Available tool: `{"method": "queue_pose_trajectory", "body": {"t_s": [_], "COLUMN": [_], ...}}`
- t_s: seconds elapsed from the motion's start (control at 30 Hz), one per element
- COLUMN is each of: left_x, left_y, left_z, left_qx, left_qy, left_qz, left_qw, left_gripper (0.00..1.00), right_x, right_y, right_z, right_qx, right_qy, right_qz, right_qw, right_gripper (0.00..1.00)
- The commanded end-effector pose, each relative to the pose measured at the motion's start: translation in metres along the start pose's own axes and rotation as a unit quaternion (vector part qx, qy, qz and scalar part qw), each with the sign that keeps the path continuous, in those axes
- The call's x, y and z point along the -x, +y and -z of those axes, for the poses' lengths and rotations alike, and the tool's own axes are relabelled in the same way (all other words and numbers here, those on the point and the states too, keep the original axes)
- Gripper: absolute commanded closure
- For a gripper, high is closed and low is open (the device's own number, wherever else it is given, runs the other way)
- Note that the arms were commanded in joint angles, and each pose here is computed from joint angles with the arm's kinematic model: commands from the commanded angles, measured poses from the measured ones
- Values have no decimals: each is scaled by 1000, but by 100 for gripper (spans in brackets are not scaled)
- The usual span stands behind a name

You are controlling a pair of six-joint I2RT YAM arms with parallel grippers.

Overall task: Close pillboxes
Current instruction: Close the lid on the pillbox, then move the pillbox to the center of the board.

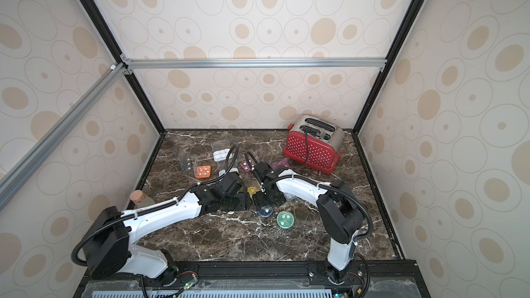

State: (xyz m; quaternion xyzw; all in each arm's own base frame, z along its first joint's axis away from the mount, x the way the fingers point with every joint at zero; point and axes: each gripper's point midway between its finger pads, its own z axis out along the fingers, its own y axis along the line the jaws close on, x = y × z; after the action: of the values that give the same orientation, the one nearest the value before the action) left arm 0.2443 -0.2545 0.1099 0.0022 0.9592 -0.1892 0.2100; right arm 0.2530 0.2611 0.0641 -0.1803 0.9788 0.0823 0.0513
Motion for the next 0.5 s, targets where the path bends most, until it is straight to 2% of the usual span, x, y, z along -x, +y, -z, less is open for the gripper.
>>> {"method": "queue_pose_trajectory", "body": {"t_s": [0.0,0.07,0.17,0.33,0.47], "left_x": [-4,-4,-14,-18,-19], "left_y": [47,57,78,95,98], "left_z": [25,34,41,51,53], "left_qx": [90,93,100,99,98], "left_qy": [-17,-35,-29,-45,-49], "left_qz": [-18,-9,11,30,32], "left_qw": [996,995,994,994,993], "left_gripper": [34,36,42,44,44], "right_x": [2,6,8,6,5], "right_y": [-6,0,2,1,4], "right_z": [0,-3,-9,-21,-26], "right_qx": [-49,-49,-65,-73,-67], "right_qy": [6,8,17,38,46], "right_qz": [19,25,21,4,-9], "right_qw": [999,998,998,997,997], "right_gripper": [1,1,1,1,6]}}
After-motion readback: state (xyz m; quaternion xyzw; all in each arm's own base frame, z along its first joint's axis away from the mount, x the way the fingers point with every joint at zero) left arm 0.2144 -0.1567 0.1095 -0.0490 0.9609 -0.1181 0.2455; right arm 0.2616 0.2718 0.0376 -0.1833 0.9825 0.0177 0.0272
